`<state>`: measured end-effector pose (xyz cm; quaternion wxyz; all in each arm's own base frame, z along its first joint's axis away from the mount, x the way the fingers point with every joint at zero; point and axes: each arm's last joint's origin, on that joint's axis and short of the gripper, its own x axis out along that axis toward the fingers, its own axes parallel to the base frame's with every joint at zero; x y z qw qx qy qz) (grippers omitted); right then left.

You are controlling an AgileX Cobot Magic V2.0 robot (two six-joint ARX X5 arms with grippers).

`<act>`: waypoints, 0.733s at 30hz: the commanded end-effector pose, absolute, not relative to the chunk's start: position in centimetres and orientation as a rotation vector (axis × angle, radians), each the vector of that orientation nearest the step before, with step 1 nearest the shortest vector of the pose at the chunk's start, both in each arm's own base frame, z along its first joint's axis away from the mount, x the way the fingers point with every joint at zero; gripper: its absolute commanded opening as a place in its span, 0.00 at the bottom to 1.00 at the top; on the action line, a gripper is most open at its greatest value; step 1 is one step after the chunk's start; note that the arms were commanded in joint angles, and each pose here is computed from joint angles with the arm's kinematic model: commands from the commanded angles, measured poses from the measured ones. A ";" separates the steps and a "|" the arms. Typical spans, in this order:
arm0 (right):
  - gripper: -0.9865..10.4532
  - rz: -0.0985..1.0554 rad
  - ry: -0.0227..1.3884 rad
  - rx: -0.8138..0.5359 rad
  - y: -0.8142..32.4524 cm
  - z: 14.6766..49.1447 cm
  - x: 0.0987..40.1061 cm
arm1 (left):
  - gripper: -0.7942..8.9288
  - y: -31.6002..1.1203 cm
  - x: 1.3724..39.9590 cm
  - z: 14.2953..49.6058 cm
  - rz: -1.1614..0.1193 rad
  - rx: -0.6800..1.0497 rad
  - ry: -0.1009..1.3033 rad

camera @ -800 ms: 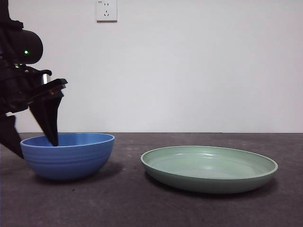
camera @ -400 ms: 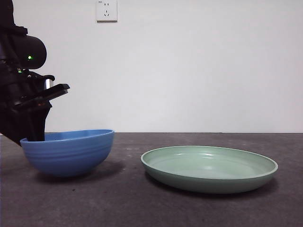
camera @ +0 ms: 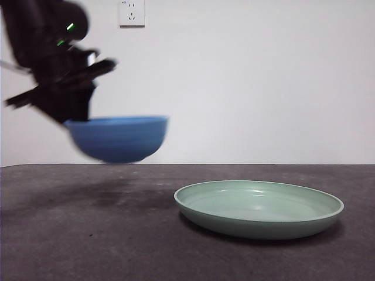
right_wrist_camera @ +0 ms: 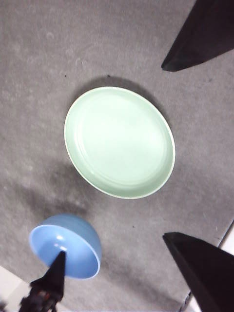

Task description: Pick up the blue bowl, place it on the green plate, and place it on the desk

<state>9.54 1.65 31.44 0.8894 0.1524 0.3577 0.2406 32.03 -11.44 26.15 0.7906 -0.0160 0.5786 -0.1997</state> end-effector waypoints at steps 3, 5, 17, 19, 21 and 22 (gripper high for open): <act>0.56 0.500 0.720 0.297 1.6 31.9 9.5 | 0.10 -16.1 31.5 28.2 -0.517 0.049 1.199; 0.56 0.500 0.720 0.297 1.6 31.9 9.5 | 0.10 -17.9 31.1 28.6 -0.559 0.081 1.191; 0.56 0.498 0.721 0.300 1.6 31.9 9.5 | 0.10 -28.3 32.5 25.7 -0.741 0.262 1.246; 0.56 0.499 0.721 0.300 1.6 31.9 9.5 | 0.10 -29.7 33.2 24.7 -0.745 0.282 1.280; 0.56 0.499 0.722 0.301 1.6 31.9 9.5 | 0.10 -30.7 33.9 23.5 -0.743 0.296 1.314; 0.56 0.499 0.722 0.301 1.6 31.9 9.5 | 0.10 -31.0 34.2 22.9 -0.740 0.299 1.324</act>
